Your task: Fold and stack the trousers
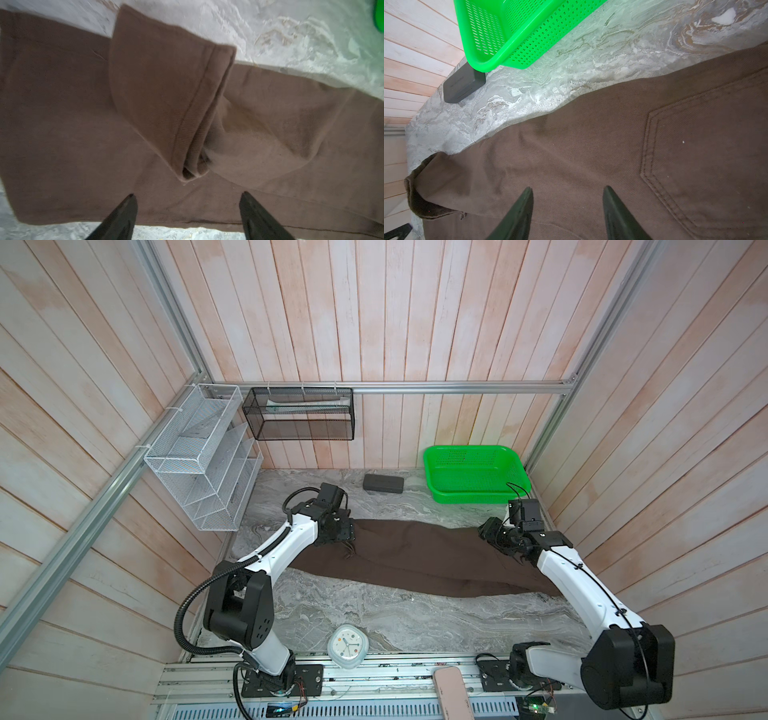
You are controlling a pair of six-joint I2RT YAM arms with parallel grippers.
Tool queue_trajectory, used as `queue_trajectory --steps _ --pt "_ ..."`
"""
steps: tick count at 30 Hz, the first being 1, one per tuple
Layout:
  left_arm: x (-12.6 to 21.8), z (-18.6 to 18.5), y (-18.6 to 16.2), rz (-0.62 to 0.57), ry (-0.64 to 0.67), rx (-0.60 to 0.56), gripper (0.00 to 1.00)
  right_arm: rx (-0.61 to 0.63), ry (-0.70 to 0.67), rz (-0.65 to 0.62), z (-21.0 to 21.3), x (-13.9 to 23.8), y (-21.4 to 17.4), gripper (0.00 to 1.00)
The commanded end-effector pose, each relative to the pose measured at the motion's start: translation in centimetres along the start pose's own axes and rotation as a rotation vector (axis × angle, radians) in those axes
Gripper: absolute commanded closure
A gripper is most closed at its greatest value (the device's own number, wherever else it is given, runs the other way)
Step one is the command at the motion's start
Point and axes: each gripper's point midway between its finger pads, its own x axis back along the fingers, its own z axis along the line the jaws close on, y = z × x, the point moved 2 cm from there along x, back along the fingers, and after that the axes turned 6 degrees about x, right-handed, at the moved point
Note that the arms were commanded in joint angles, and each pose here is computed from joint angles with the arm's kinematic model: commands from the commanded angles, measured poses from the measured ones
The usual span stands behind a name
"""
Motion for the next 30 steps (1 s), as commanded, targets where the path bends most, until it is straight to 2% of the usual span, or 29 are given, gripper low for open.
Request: queue_trajectory --steps 1,5,9,11,14,17,21,25,27,30 --pt "-1.4 -0.1 1.2 -0.064 0.006 0.079 0.2 0.002 0.006 -0.005 0.2 0.0 0.0 0.45" --pt "-2.4 1.4 1.4 -0.094 0.091 0.092 0.23 0.004 0.004 -0.009 0.2 0.3 -0.1 0.45" --pt "-3.0 2.9 2.2 -0.102 0.129 0.106 0.38 0.004 0.002 -0.005 0.1 0.1 -0.2 0.45" --pt "-3.0 3.5 2.6 -0.101 0.136 0.107 0.51 0.005 0.005 -0.006 0.2 0.1 -0.2 0.45" --pt "-2.3 3.8 3.1 -0.105 0.133 0.095 0.77 0.006 0.001 -0.004 0.1 0.0 -0.2 0.45" --pt "-0.2 3.9 3.7 -0.118 0.127 0.081 0.99 0.007 0.002 -0.004 0.1 0.1 -0.2 0.45" --pt "4.8 4.5 5.0 -0.17 0.107 0.071 1.0 0.008 0.002 0.0 0.2 0.4 -0.2 0.45" --pt "9.8 6.5 6.8 -0.214 0.106 0.082 1.0 -0.004 0.001 0.007 0.5 0.9 -0.6 0.45" --pt "11.4 7.9 7.5 -0.219 0.129 0.088 1.0 -0.003 -0.001 0.008 1.0 1.2 -1.4 0.47" --pt "11.7 9.9 8.3 -0.205 0.14 0.104 1.0 -0.042 0.014 0.037 1.9 1.2 -3.4 0.47"
